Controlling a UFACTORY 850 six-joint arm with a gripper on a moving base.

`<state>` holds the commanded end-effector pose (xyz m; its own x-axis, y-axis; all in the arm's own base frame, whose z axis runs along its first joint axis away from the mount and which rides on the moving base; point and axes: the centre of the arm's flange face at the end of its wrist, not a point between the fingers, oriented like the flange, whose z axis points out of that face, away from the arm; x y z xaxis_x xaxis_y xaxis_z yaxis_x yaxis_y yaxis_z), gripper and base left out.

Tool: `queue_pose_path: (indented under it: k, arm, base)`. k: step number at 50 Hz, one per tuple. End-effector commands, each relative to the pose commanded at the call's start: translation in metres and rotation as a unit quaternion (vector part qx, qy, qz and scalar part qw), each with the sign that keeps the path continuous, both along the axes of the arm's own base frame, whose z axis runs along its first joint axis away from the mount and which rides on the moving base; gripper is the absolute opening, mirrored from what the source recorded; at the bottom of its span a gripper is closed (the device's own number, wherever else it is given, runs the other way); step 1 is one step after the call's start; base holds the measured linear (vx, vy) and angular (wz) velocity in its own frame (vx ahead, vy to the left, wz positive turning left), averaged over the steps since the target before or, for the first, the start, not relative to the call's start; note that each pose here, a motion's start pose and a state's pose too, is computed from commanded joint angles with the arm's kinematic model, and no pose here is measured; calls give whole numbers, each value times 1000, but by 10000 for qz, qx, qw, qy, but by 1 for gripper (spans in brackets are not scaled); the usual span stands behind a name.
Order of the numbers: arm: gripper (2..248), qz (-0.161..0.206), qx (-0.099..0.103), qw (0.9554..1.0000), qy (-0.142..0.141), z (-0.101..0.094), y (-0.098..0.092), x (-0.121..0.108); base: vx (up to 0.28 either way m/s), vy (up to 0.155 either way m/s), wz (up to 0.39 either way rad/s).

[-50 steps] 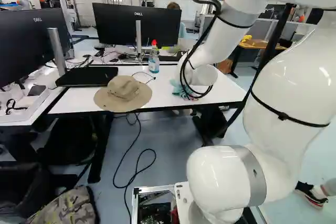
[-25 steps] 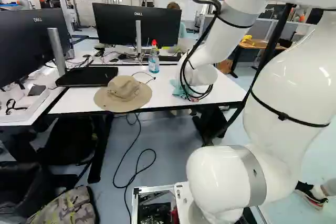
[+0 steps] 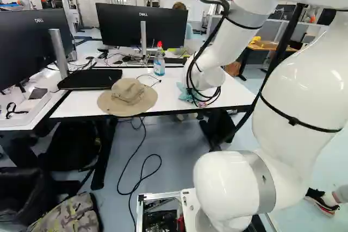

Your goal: Clean the table with the green towel

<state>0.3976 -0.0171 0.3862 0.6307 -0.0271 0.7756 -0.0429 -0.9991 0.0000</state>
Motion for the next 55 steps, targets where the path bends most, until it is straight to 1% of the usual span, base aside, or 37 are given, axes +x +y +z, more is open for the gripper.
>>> queue_pose_path:
  k: [18,31,38,55]
  arm:
    - [25,133,0,9999,-3,-1,11,-35]
    - [25,113,-1,9999,-25,-3,10,-63]
    - [25,40,-2,10000,-42,-4,6,-75]
    - [25,-288,-3,9996,-39,-4,-15,-75]
  base:
    - [0,0,0]
    - [0,0,0]
    - [0,0,0]
    - [0,0,0]
